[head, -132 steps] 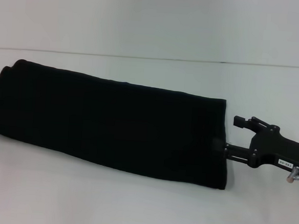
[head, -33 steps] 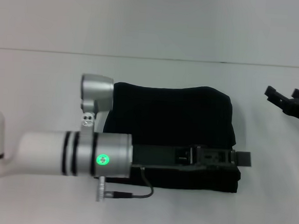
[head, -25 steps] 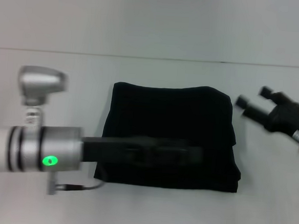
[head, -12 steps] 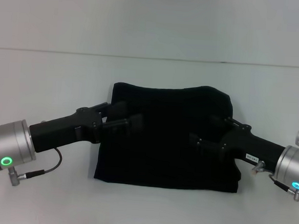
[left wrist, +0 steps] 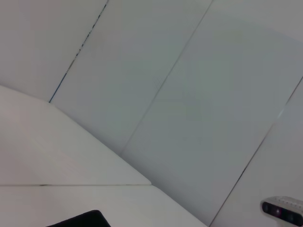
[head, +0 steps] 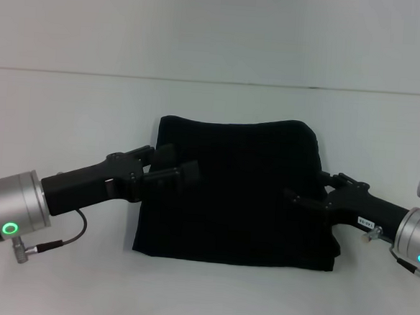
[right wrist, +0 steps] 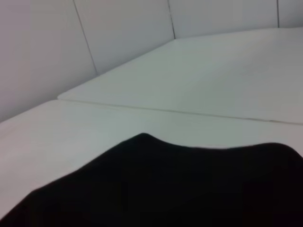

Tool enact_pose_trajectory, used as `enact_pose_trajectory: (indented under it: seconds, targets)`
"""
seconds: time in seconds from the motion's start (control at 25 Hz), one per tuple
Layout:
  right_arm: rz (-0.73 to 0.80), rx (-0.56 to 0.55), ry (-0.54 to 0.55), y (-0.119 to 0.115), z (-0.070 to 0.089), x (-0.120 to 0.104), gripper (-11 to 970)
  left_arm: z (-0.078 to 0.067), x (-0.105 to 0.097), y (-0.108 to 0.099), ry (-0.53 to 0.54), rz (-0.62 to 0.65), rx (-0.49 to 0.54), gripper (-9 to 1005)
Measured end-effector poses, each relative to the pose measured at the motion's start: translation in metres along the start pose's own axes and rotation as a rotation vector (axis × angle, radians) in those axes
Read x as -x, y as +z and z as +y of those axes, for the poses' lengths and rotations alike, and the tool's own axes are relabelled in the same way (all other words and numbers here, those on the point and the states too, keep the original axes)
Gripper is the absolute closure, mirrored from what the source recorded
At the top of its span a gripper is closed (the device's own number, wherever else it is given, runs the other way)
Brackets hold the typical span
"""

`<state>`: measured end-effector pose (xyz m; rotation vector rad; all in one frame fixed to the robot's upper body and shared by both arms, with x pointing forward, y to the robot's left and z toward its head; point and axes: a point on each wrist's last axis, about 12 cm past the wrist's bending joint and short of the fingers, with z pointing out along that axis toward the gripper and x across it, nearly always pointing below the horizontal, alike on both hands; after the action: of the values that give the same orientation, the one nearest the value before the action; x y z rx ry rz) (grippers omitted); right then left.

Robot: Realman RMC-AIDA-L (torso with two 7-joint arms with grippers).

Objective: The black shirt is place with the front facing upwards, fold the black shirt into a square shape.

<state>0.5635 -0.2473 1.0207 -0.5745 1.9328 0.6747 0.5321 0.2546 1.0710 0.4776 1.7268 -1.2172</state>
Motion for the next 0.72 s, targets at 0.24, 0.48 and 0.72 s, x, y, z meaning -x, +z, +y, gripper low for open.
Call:
enact_pose_trajectory:
  seconds: [0.24, 0.48, 0.72]
  targets:
    - [-0.096, 0.006, 0.017, -0.001, -0.002, 0.016, 13, 0.001, 0.0, 0.0, -0.005, 0.0, 0.005, 99]
    - [-0.084, -0.026, 0.018, 0.019, -0.004, 0.034, 13, 0.001, -0.001, 0.0, -0.008, 0.0, 0.005, 99]
    - [-0.004, -0.072, 0.039, 0.032, -0.005, 0.032, 13, 0.001, -0.002, 0.001, -0.01, 0.0, 0.007, 100]
